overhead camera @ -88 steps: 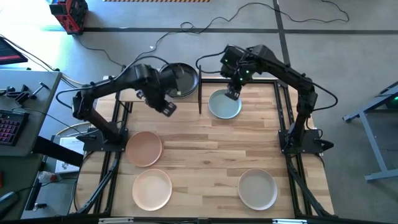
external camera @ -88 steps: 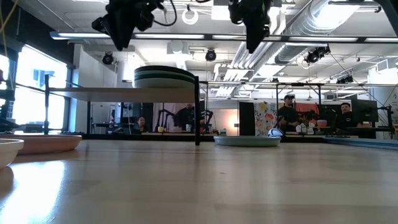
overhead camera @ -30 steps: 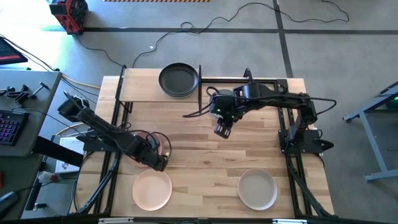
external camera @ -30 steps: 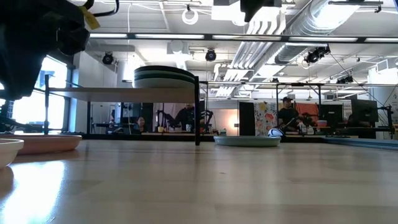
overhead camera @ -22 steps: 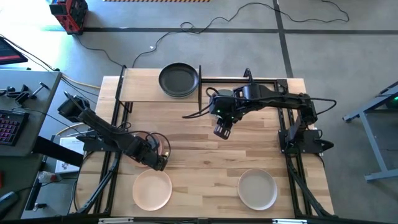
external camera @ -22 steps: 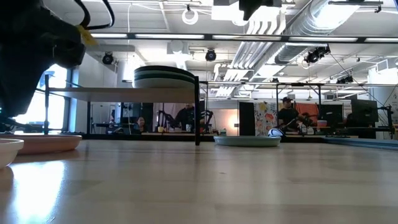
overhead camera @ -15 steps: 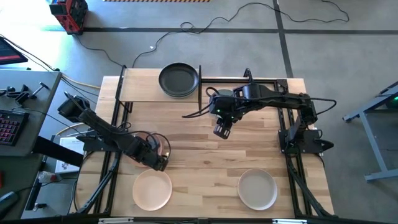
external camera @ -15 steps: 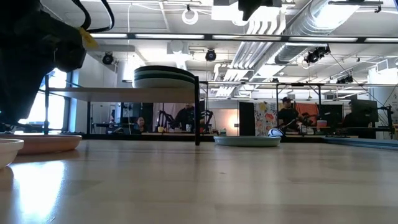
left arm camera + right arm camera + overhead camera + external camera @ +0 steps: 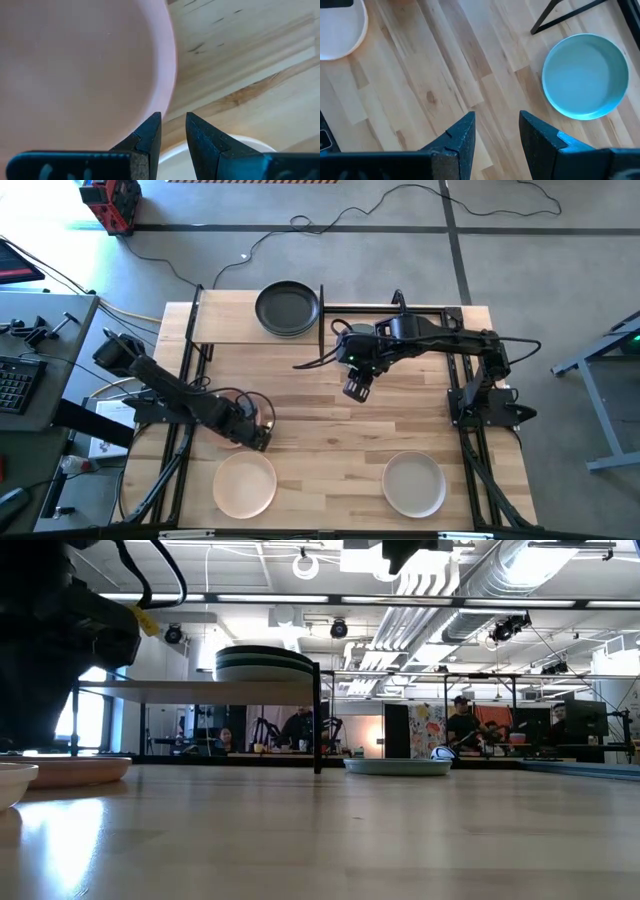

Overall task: Place and stack plates onto a shelf
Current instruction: Put the brown plate on the shelf

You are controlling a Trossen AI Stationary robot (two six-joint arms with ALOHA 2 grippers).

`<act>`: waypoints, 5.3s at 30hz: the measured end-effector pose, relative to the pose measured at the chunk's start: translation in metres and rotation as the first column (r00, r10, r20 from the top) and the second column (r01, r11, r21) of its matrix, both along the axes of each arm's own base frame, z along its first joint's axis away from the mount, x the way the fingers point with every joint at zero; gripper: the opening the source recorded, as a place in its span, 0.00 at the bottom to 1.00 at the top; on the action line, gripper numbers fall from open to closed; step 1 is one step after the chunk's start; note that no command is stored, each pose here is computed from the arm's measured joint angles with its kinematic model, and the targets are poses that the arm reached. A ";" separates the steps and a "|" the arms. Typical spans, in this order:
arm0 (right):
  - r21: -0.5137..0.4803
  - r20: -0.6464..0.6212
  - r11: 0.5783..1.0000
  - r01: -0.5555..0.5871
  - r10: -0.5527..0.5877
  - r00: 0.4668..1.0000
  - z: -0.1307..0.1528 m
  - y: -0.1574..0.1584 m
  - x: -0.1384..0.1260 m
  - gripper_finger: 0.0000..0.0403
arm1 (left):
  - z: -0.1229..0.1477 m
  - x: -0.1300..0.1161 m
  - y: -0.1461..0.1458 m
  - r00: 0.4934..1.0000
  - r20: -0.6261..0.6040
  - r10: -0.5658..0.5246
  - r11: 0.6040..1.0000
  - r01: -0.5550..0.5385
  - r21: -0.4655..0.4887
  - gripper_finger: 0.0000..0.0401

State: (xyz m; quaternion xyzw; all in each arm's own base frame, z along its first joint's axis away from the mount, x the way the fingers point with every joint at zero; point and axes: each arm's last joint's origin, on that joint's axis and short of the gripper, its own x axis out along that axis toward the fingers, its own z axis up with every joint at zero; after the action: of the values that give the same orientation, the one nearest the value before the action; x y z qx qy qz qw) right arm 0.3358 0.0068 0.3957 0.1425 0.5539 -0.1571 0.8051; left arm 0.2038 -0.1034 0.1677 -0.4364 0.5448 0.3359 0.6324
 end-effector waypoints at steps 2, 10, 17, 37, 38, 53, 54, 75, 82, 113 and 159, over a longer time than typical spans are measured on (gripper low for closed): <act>0.000 0.000 1.000 0.000 0.000 1.000 0.000 0.000 0.000 0.32 | -0.002 0.001 0.001 1.000 -0.006 -0.004 1.000 0.004 0.005 0.20; 0.000 0.000 1.000 0.000 0.000 1.000 0.000 0.000 0.000 0.32 | -0.008 0.006 -0.001 1.000 -0.014 -0.020 1.000 0.020 -0.007 0.20; 0.000 0.003 1.000 0.000 0.000 1.000 0.000 0.000 0.000 0.32 | -0.019 0.009 -0.003 0.998 -0.059 -0.023 1.000 0.023 0.001 0.20; 0.001 0.027 1.000 0.000 0.000 1.000 0.001 0.000 0.002 0.32 | -0.017 0.009 -0.003 0.997 -0.073 -0.013 1.000 0.013 0.003 0.20; 0.001 0.027 1.000 0.000 0.000 1.000 0.001 0.000 0.002 0.32 | -0.016 0.009 -0.003 0.997 -0.074 -0.016 1.000 0.016 0.004 0.20; 0.001 0.030 1.000 0.001 -0.001 1.000 0.001 0.000 0.003 0.32 | -0.011 0.008 -0.001 0.991 -0.122 -0.062 0.998 0.063 0.005 0.20; 0.001 0.030 1.000 0.001 -0.001 1.000 0.001 0.000 0.003 0.32 | -0.011 0.008 -0.001 0.991 -0.121 -0.062 0.998 0.064 0.008 0.20; -0.002 0.029 1.000 -0.007 0.007 1.000 0.001 0.000 0.003 0.32 | -0.019 0.005 0.000 0.984 -0.114 -0.133 0.991 0.135 0.003 0.02; -0.002 0.028 1.000 -0.007 0.007 1.000 0.001 0.000 0.003 0.32 | -0.007 0.011 -0.003 0.973 -0.099 -0.208 0.978 0.209 -0.001 0.01; -0.129 -0.010 0.982 -0.138 0.138 0.990 0.001 -0.022 0.002 0.32 | 0.165 0.019 0.003 0.785 -0.179 -0.593 0.778 0.616 0.124 0.00; -0.241 -0.056 0.969 -0.051 0.038 0.998 0.003 -0.160 -0.030 0.32 | 0.197 -0.037 0.228 0.838 -0.321 -0.442 0.795 0.532 0.292 0.00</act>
State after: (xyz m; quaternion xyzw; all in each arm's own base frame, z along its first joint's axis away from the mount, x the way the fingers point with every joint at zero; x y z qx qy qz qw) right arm 0.3062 -0.1535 0.3987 0.0267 0.5541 -0.2089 0.8054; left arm 0.1664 0.1247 0.3649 -0.1099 0.6369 0.3063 0.6989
